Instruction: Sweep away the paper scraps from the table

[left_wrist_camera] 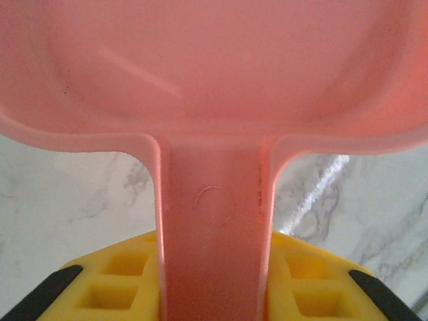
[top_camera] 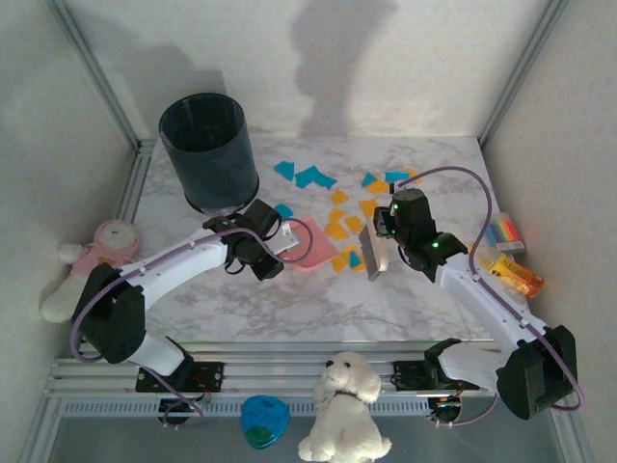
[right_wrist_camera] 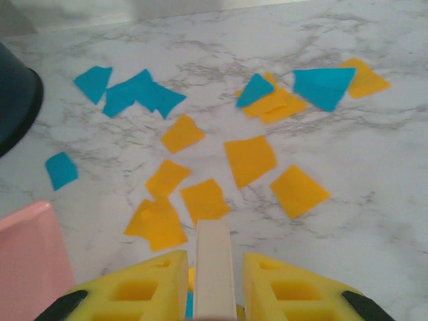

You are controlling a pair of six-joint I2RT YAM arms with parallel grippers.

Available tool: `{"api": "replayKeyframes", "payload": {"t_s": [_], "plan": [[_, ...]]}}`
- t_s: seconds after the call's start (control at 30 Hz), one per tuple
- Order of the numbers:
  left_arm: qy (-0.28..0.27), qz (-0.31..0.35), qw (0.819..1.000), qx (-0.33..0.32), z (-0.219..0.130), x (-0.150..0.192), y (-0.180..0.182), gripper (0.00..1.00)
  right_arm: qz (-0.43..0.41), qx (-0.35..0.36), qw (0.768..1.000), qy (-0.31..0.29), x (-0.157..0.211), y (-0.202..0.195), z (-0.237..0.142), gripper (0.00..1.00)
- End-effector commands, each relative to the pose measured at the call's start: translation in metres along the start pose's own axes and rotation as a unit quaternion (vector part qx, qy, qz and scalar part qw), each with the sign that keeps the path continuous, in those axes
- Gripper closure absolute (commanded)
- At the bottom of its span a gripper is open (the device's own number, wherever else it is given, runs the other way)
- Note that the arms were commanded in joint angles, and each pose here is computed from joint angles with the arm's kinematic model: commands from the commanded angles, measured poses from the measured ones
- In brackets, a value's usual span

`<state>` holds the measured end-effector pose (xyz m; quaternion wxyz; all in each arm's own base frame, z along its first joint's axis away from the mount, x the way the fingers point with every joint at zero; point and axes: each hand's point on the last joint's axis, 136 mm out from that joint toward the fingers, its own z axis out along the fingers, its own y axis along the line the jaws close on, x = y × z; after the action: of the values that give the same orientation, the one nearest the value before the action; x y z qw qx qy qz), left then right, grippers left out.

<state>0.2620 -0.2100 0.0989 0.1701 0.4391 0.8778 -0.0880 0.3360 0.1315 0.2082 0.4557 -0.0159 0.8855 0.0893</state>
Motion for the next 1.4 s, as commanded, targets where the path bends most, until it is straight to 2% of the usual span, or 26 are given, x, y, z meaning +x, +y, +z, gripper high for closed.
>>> {"api": "replayKeyframes", "payload": {"t_s": [0.0,0.13,0.43,0.6,0.9,1.37], "plan": [[0.022,0.030,0.999,0.027,0.002,0.012,-0.016,1.00,-0.009,0.054,0.998,-0.017,-0.003,-0.023,-0.011,1.00],[0.055,0.047,0.997,0.031,0.012,0.021,-0.023,1.00,-0.015,0.091,0.995,-0.027,-0.002,-0.039,-0.018,1.00],[0.093,0.066,0.993,0.032,0.019,0.035,-0.024,1.00,-0.036,0.157,0.986,-0.037,0.001,-0.064,-0.032,1.00],[0.117,0.070,0.990,0.034,0.026,0.042,-0.025,1.00,-0.055,0.173,0.983,-0.034,0.005,-0.070,-0.028,1.00],[0.138,0.072,0.988,0.013,0.033,0.039,-0.017,1.00,-0.086,0.149,0.984,-0.049,0.015,-0.063,-0.013,1.00],[0.149,0.091,0.984,0.033,0.032,0.036,-0.023,1.00,-0.106,0.085,0.990,-0.039,0.028,-0.031,0.009,1.00]]}}
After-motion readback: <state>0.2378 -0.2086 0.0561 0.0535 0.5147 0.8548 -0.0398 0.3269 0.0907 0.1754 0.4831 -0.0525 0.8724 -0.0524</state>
